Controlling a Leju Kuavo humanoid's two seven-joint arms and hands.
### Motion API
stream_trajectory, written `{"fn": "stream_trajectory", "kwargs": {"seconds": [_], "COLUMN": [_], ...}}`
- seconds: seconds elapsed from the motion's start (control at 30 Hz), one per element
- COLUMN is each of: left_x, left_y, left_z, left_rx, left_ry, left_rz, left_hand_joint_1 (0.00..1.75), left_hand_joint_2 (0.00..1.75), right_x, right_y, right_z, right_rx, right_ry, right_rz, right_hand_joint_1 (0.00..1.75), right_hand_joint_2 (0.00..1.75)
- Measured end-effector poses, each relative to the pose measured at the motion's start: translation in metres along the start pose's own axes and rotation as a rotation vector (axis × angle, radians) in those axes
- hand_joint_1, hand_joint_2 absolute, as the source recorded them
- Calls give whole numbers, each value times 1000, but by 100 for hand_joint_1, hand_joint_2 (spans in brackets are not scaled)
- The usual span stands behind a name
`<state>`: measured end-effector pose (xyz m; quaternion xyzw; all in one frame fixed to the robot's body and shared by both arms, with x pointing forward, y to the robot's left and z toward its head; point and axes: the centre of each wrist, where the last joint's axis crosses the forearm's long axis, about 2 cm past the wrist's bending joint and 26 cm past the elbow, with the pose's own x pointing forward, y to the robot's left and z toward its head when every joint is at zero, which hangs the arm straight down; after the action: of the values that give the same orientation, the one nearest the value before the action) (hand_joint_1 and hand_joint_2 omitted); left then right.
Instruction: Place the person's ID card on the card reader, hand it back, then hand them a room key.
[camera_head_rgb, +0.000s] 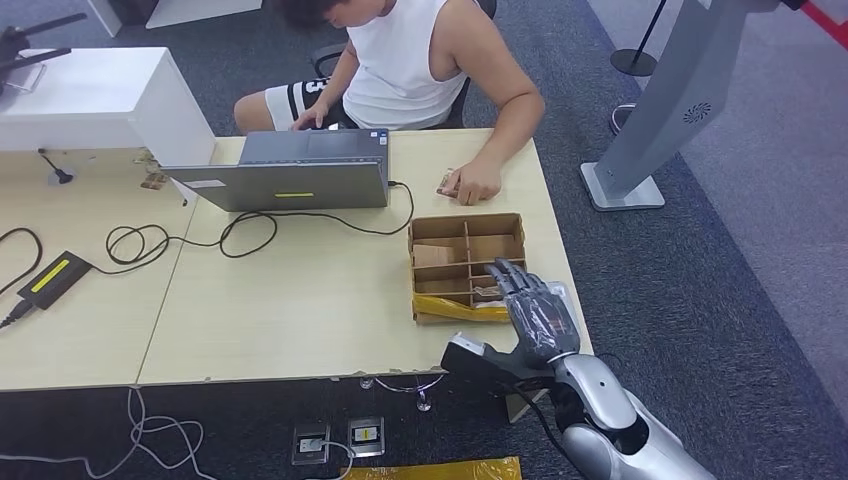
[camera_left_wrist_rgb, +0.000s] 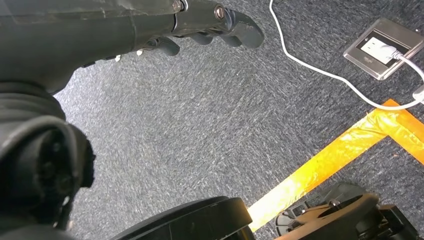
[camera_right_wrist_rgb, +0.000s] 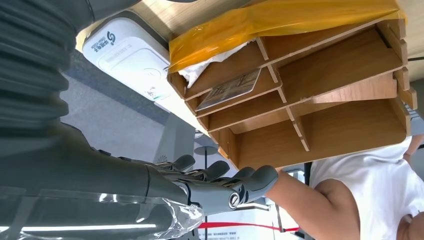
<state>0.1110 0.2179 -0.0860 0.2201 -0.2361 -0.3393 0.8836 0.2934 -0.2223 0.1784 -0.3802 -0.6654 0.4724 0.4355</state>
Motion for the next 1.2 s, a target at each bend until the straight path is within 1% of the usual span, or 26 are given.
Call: {"fn": "stream_trajectory", "kwargs": {"seconds": [0.33,0.6,0.77,1.0,1.2], "left_x": [1,2,2,6,6], "left_y": [1,1,1,3,3], "left_z": [0,-1,-1,-2,-2], "left_rx": [-2,-2,-12,-11,-10], "left_ry": [-2,-8,-3,-17,-20], "left_rz": [-1,-19,-28,-44,-48], "left_hand_joint_1": [0,0,0,0,0], "left_hand_joint_2": [0,0,0,0,0], "right_x": [-4,-7,-8,-5,0], "right_y": [3,2,3,1,5], "right_z": [-2,-8,-9,-21,-25], "right_rx": [13,47,46,15,11], "right_ry": [11,30,39,17,9], "right_rz": [15,79,90,106,99], "right_hand_joint_1": [0,0,0,0,0], "right_hand_joint_2": [175,175,175,175,175]}}
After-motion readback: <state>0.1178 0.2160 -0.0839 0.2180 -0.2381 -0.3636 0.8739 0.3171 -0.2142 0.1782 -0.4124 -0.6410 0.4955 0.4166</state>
